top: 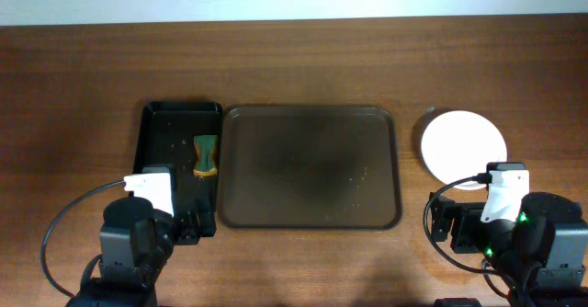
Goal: Clean dirty plates on tray and stack at the side
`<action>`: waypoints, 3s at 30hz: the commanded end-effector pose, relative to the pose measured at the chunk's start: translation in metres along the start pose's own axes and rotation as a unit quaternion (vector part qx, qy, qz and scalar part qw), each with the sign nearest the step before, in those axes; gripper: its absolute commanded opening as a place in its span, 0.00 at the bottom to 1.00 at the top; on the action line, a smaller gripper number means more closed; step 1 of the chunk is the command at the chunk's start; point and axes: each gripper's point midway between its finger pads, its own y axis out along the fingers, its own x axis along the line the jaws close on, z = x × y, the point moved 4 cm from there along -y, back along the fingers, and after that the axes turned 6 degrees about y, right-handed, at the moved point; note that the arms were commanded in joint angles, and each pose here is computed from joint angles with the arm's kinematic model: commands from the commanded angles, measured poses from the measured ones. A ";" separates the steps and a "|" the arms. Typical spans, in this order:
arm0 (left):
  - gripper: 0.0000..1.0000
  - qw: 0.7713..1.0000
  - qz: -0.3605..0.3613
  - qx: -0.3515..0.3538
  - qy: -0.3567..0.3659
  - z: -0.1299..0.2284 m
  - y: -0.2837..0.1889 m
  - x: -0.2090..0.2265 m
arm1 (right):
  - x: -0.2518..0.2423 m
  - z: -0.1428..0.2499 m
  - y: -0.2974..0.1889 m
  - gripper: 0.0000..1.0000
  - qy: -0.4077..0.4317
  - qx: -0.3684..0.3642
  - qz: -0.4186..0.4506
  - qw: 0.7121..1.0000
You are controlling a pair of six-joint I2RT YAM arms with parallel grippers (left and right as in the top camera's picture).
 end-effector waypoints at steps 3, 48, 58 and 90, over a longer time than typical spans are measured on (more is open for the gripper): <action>1.00 1.000 0.004 0.003 0.003 0.002 0.001 -0.001 | -0.001 0.000 0.000 0.98 0.005 0.000 0.003 1.000; 1.00 1.000 0.000 0.005 0.004 0.003 0.001 0.000 | -0.009 0.063 0.112 0.98 -0.125 -0.319 -0.051 0.938; 1.00 0.943 -0.051 -0.328 -0.019 0.030 0.028 0.030 | -0.009 0.063 0.112 0.98 -0.125 -0.319 -0.051 0.938; 1.00 0.956 -0.045 -0.290 -0.005 0.050 0.048 0.030 | -0.009 0.063 0.112 0.98 -0.125 -0.319 -0.051 0.938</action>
